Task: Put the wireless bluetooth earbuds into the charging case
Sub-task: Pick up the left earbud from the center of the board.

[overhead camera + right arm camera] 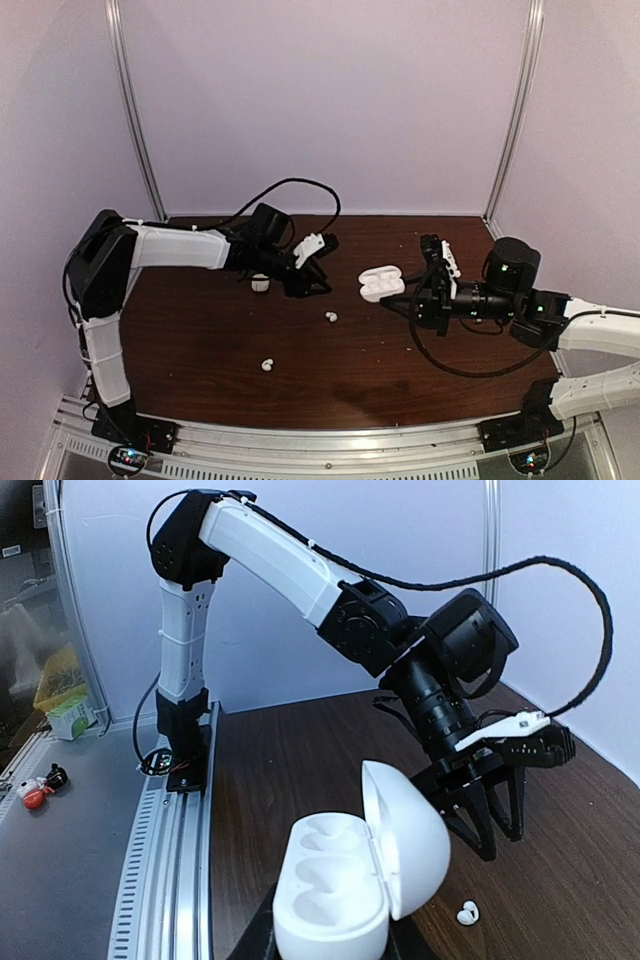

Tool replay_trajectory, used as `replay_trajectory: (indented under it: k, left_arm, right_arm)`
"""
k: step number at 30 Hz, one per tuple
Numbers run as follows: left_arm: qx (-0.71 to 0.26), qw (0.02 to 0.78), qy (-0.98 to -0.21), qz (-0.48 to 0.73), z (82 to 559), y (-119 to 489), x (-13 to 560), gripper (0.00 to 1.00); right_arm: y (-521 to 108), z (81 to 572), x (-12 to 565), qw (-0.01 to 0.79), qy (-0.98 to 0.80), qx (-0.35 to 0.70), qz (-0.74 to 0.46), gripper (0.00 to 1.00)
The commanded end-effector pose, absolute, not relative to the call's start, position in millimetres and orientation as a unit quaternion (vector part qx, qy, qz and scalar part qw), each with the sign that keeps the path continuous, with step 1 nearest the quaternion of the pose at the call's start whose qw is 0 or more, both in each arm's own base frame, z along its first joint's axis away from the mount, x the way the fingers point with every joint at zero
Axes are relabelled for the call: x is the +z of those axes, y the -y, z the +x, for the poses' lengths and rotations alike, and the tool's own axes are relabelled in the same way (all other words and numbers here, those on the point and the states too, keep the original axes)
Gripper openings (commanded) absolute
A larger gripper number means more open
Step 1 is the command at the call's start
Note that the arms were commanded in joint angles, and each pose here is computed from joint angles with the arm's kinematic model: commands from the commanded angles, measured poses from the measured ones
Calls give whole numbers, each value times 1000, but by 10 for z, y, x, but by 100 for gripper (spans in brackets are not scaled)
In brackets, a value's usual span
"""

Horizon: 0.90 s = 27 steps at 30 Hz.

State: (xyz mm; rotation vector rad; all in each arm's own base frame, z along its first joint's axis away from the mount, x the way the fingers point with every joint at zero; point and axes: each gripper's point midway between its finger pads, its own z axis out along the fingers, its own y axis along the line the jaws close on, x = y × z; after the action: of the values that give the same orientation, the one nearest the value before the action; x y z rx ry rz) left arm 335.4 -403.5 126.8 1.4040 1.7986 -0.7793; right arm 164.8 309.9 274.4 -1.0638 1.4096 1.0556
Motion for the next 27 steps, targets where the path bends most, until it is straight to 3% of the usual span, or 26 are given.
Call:
replay_trajectory:
  k: [1, 8, 18, 27]
  left_arm:
    - [-308, 314, -660, 609, 3284, 4105, 1102, 40]
    - [-308, 290, -632, 650, 3453, 4277, 810, 34]
    - [-250, 284, -667, 642, 3708, 4188, 430, 29]
    - [-249, 265, -683, 633, 3545, 4051, 317, 26]
  right_arm:
    - [-3064, 1625, 2766, 515, -584, 450, -438, 0]
    - [-3055, 1622, 2757, 514, -585, 452, -435, 0]
    - [-3031, 1618, 2778, 518, -585, 451, -433, 0]
    - [-3047, 1624, 2744, 514, -587, 450, -435, 0]
